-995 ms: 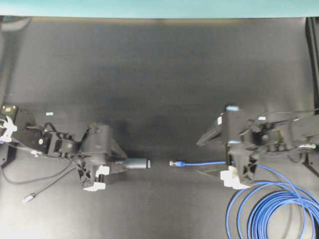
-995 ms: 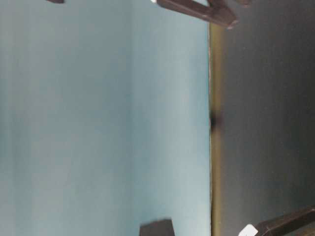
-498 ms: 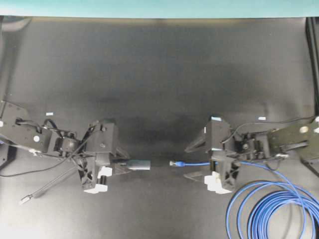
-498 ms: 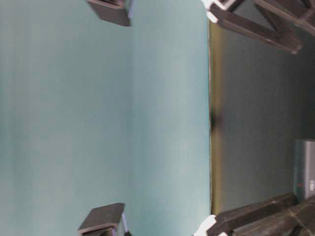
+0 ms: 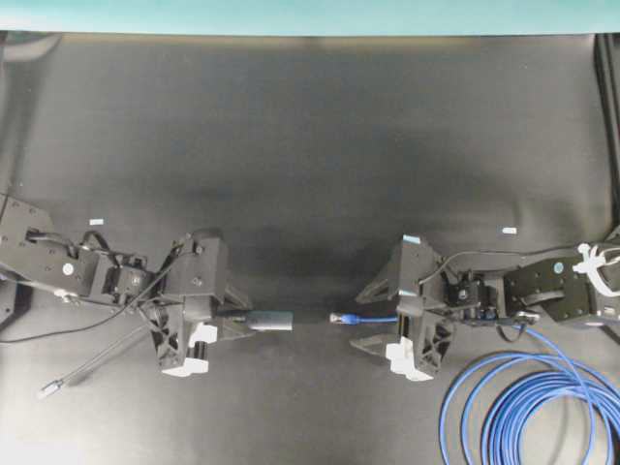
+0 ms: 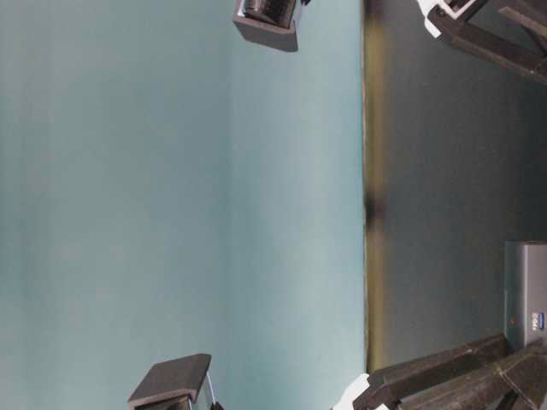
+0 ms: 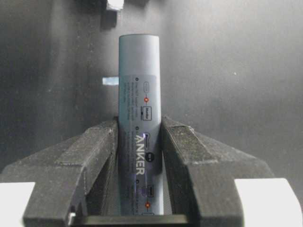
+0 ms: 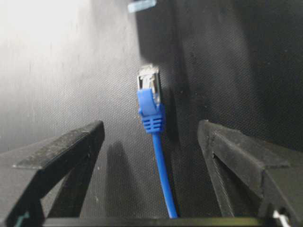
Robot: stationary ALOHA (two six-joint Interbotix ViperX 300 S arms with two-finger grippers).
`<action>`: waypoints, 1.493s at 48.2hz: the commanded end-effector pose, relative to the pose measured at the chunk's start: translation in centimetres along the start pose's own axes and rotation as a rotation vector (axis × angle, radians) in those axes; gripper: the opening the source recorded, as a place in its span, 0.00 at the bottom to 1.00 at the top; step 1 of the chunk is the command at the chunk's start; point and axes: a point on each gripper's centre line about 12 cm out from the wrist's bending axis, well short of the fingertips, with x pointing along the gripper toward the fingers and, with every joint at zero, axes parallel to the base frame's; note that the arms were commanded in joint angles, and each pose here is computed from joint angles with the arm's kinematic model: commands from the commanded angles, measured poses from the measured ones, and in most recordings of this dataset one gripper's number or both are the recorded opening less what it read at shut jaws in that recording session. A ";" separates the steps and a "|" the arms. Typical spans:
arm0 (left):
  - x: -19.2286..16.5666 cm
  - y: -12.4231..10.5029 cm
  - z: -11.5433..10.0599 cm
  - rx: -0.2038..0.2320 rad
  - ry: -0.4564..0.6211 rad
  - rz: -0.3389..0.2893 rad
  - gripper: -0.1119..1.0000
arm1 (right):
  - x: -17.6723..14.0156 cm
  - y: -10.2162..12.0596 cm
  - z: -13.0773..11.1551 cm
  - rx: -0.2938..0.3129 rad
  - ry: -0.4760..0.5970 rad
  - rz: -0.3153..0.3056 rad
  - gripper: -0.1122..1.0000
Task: Insert the LAN cable into the hub.
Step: 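Lower right gripper and grasp the blue LAN cable behind its plug, then lift both and move the plug toward the hub's port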
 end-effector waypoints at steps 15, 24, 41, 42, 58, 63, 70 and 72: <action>-0.2 -0.2 1.0 0.003 -0.027 -0.006 0.35 | 0.8 0.4 -0.8 -0.006 0.025 0.000 0.70; -0.2 -0.2 0.9 0.003 -0.026 -0.005 0.35 | 0.9 1.0 -1.3 -0.036 0.053 0.011 0.46; -0.1 -0.2 1.0 0.003 -0.010 -0.003 0.35 | -1.2 2.2 0.5 -0.034 0.082 0.043 0.22; 0.0 -0.2 1.2 0.001 -0.014 -0.003 0.35 | -1.3 2.3 0.8 -0.031 0.078 0.047 0.22; 0.7 -0.3 2.4 0.006 0.007 0.004 0.35 | -1.6 3.8 6.1 -0.027 0.104 0.073 0.22; 0.8 -0.3 2.4 0.005 0.009 0.004 0.35 | -1.0 3.8 7.0 -0.033 0.088 0.071 0.22; 0.7 -0.3 2.4 0.006 0.010 0.003 0.35 | -0.7 3.2 7.7 -0.025 0.076 0.059 0.22; 0.7 -0.3 2.4 0.005 0.009 0.004 0.35 | -0.7 3.1 7.8 -0.024 0.073 0.056 0.22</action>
